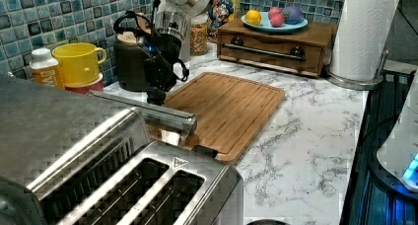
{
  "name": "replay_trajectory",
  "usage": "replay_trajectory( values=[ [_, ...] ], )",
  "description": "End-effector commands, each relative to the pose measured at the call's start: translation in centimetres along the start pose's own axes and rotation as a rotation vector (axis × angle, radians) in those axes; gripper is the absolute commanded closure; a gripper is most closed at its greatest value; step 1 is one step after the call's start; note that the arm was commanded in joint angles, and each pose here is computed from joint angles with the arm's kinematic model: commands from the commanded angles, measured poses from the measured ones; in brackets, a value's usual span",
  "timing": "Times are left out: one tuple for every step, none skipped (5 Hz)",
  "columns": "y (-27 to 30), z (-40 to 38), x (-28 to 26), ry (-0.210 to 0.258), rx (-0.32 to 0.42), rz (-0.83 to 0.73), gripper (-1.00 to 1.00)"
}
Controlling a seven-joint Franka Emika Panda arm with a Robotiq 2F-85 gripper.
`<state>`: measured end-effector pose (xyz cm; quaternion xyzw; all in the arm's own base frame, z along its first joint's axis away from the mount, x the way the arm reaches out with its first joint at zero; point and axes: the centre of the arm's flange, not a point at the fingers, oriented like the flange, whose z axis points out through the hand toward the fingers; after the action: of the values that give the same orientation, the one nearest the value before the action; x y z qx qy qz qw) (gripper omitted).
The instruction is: Close the oven.
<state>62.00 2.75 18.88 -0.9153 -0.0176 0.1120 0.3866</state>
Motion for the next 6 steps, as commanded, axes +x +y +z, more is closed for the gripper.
replay_trajectory(
  values=[
    [-16.9, 2.6, -0.3, -0.023, 0.091, -0.275, 1.00],
    [-21.3, 3.6, -1.4, -0.041, 0.062, -0.330, 1.00],
    [-25.6, 3.7, -2.6, -0.030, 0.042, -0.374, 1.00],
    [-28.9, 3.8, -3.4, -0.008, -0.009, -0.402, 1.00],
    [-31.7, 5.4, -3.8, -0.016, -0.128, -0.389, 1.00],
    [-33.3, 6.9, -4.2, -0.014, -0.211, -0.380, 1.00]
  ],
)
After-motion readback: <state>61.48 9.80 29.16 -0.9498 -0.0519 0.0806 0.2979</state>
